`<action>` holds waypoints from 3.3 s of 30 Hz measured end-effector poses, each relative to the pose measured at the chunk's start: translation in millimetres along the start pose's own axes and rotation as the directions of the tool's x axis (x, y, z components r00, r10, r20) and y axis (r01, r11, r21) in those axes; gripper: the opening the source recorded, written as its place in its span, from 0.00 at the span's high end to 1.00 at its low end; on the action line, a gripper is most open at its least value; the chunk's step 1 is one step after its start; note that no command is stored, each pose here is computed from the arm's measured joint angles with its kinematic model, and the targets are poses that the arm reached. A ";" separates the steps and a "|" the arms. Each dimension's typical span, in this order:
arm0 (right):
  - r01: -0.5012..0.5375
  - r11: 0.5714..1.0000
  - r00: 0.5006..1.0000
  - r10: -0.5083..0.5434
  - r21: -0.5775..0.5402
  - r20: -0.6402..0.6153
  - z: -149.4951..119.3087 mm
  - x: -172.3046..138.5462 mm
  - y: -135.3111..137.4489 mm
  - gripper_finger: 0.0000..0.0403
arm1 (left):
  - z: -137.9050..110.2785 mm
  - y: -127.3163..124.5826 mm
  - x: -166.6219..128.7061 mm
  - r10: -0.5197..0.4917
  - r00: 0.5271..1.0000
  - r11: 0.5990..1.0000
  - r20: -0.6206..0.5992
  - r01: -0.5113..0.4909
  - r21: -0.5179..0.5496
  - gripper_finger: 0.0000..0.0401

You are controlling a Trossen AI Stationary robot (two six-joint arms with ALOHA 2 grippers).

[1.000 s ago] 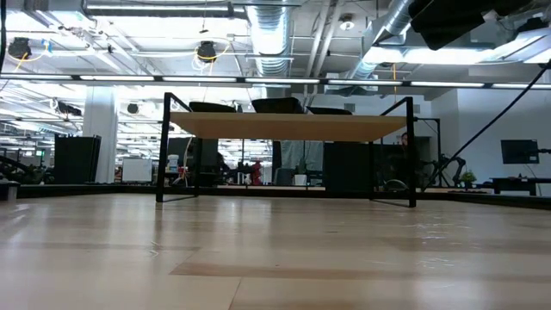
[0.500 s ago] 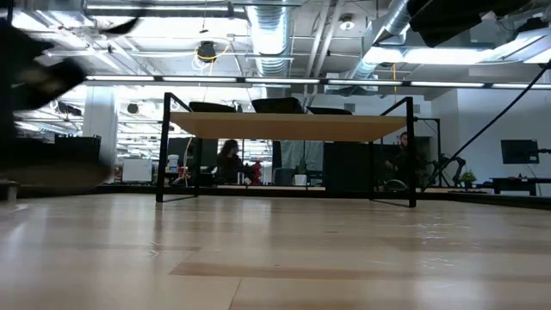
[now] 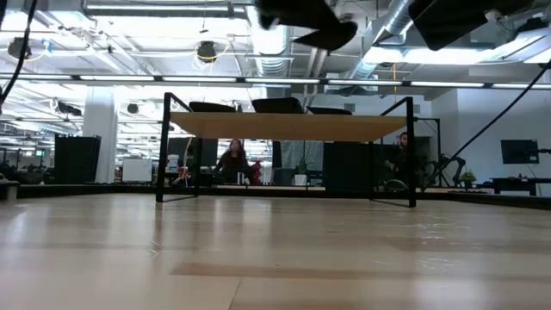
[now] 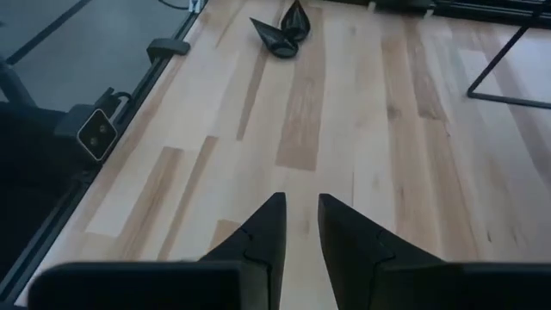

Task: Pick & Place Mini shaped plates
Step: Stack the black drop-shaped plate on top of the black drop-shaped plate on the shelf

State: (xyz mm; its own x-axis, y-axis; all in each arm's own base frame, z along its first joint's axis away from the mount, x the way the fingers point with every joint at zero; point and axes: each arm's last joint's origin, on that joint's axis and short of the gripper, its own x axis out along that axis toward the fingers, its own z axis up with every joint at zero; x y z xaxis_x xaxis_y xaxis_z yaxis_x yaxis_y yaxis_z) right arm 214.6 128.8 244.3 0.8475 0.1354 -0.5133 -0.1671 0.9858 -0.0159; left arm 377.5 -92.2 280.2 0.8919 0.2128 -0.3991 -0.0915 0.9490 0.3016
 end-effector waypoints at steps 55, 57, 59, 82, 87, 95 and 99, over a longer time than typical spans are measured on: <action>0.079 0.996 0.996 -0.081 -0.033 -0.048 0.1 7.2 -26.8 0.84 | -52.9 136.9 91.3 0.088 0.994 0.995 0.067 -0.084 -0.062 0.83; 0.079 0.996 0.996 -0.081 -0.033 -0.048 0.1 7.2 -26.8 0.84 | -52.9 136.9 91.3 0.088 0.994 0.995 0.067 -0.084 -0.061 0.80; 0.079 0.996 0.996 -0.081 -0.033 -0.048 0.1 7.2 -26.8 0.84 | -52.9 136.9 91.3 0.088 0.994 0.995 0.067 -0.084 -0.061 0.78; 0.424 0.904 0.905 -0.423 0.044 -0.045 1.4 10.0 -61.1 0.84 | -1.8 56.8 -12.0 -0.232 0.971 0.964 -0.058 0.221 -0.150 0.76; 0.553 0.818 0.832 -0.553 0.160 -0.044 3.1 10.1 -80.0 0.84 | 9.7 20.4 -78.0 -0.382 0.921 0.905 -0.070 0.358 -0.230 0.76; 0.653 0.704 0.740 -0.672 0.279 -0.039 7.1 9.3 -106.9 0.84 | -10.9 -31.0 -161.1 -0.548 0.836 0.773 -0.021 0.497 -0.395 0.76; 0.678 0.685 0.719 -0.694 0.267 -0.045 8.6 8.6 -120.1 0.84 | -38.4 -48.6 -181.9 -0.506 0.861 0.801 -0.050 0.448 -0.398 0.76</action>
State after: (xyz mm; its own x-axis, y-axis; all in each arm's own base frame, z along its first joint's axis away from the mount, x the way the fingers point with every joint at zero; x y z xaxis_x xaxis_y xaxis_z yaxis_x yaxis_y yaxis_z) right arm 246.3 12.4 249.1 0.7026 -0.5908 -0.3966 0.5943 0.7937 -0.1296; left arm 202.7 -168.1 304.9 0.7918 -0.2854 -0.5400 0.1497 0.9478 -0.2814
